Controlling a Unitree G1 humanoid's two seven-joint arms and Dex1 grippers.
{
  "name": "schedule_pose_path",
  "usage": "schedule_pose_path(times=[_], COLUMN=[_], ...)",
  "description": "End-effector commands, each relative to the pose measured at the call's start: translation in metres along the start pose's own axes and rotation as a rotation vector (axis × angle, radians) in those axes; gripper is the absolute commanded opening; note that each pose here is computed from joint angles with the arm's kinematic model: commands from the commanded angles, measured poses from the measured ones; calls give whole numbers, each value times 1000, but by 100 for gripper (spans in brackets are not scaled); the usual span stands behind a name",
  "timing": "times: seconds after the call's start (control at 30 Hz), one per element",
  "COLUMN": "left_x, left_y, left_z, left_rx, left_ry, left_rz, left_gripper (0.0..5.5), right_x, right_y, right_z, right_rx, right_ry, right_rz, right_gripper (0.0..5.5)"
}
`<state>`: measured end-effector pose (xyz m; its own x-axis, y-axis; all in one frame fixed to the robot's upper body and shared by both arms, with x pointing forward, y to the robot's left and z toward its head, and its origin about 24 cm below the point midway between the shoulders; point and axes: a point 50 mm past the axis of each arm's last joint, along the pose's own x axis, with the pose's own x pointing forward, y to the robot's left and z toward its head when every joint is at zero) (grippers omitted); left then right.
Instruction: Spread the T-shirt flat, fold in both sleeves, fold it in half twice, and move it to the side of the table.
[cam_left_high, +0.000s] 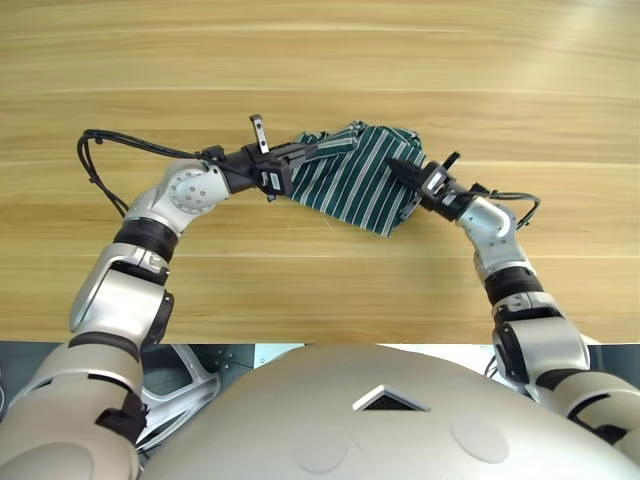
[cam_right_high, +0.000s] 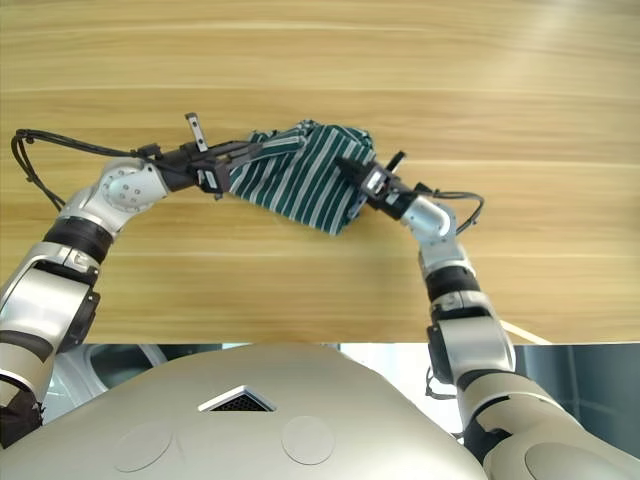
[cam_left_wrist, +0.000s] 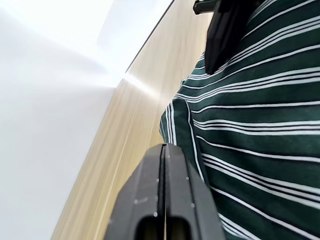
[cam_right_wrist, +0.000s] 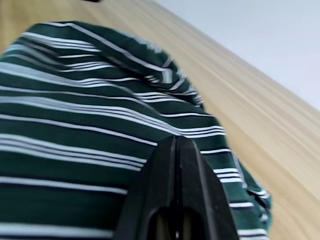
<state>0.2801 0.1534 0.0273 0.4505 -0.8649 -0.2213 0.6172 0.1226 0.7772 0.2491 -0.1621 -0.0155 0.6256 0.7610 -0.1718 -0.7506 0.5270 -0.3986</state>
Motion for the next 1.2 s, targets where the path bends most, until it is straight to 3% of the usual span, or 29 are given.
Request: schedule_pose_path(times=[0.03, 0.43, 0.87, 1.2], left_x=[0, 2, 21, 29], left_y=[3, 2, -14, 1], left_z=[-2, -3, 39, 7], left_rx=[10, 11, 126, 163], left_ry=[17, 20, -204, 13], left_rz=[-5, -10, -208, -205], left_gripper=[0, 0, 0, 0], right_x=[-1, 9, 38, 41], right_y=[7, -5, 12, 32], right_z=[4, 22, -4, -10], right_rx=[-45, -102, -205, -205], right_ry=[4, -37, 192, 199], right_rz=[80, 50, 118, 189], right_gripper=[1, 1, 1, 1])
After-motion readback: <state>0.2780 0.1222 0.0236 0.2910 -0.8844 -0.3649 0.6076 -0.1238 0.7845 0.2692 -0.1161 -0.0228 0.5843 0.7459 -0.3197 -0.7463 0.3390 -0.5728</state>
